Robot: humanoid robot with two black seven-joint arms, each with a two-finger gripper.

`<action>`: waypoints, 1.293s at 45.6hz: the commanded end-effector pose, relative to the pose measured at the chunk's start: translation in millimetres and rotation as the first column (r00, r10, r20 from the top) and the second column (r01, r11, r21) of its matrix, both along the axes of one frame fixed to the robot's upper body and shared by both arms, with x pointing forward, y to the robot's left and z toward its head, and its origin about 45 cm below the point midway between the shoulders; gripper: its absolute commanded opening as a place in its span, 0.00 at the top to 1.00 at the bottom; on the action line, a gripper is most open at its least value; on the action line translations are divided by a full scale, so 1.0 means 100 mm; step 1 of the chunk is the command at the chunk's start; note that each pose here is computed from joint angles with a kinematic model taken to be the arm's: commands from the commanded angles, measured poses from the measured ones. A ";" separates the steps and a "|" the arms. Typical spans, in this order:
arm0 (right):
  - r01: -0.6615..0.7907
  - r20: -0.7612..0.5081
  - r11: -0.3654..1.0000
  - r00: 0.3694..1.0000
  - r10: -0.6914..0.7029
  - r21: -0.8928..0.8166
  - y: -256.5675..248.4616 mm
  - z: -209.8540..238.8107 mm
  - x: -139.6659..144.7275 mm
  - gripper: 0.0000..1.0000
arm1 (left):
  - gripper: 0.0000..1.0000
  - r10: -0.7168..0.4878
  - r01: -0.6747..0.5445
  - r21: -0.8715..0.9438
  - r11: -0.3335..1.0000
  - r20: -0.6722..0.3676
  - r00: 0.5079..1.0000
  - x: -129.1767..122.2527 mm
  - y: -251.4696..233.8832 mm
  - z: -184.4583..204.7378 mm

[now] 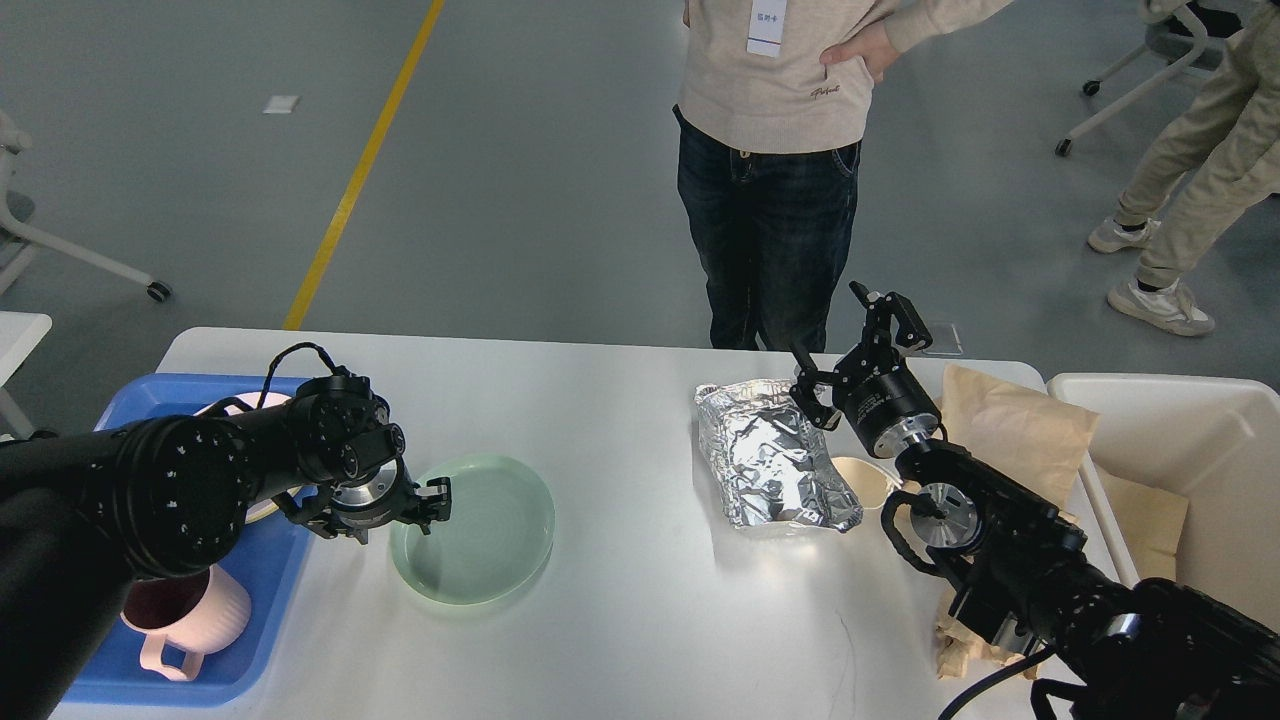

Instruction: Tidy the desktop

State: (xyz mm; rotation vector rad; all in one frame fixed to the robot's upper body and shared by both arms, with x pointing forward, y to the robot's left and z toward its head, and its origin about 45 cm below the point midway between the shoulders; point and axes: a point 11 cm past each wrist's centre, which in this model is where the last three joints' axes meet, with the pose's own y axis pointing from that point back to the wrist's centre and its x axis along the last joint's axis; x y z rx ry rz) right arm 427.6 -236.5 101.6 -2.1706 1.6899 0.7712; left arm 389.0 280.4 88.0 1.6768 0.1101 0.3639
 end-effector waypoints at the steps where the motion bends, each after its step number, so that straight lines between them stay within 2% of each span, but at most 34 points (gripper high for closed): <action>1: 0.001 0.000 1.000 1.000 -0.001 -0.001 0.00 0.00 0.00 0.00 | 0.43 0.002 -0.002 -0.008 1.000 -0.004 1.000 -0.01 -0.03 -0.01; 4: 0.001 0.000 1.000 1.000 -0.001 -0.001 0.00 0.00 0.00 0.00 | 0.50 0.004 -0.004 -0.011 1.000 -0.002 1.000 -0.01 -0.03 -0.01; 25: 0.000 0.000 1.000 1.000 0.000 0.000 0.00 0.00 0.00 0.00 | 0.53 0.015 -0.015 -0.019 1.000 -0.016 1.000 -0.10 -0.04 -0.13; 29: 0.000 0.000 1.000 1.000 0.000 0.000 0.00 0.00 0.00 0.00 | 0.66 0.015 -0.015 -0.017 1.000 -0.026 1.000 -0.11 -0.03 -0.13; 36: 0.001 0.000 1.000 1.000 -0.001 -0.001 0.00 0.00 0.00 0.00 | 0.99 0.011 -0.012 -0.017 1.000 -0.059 0.998 -0.15 -0.01 -0.12; 43: 0.000 0.000 1.000 1.000 0.000 0.000 0.00 0.00 0.00 0.00 | 1.00 0.011 -0.015 -0.037 0.999 -0.095 0.995 -0.17 -0.02 -0.10; 59: 0.001 0.000 1.000 1.000 -0.001 -0.001 0.00 0.00 0.00 0.00 | 1.00 0.028 -0.035 -0.076 0.997 -0.086 0.996 -0.12 -0.09 -0.04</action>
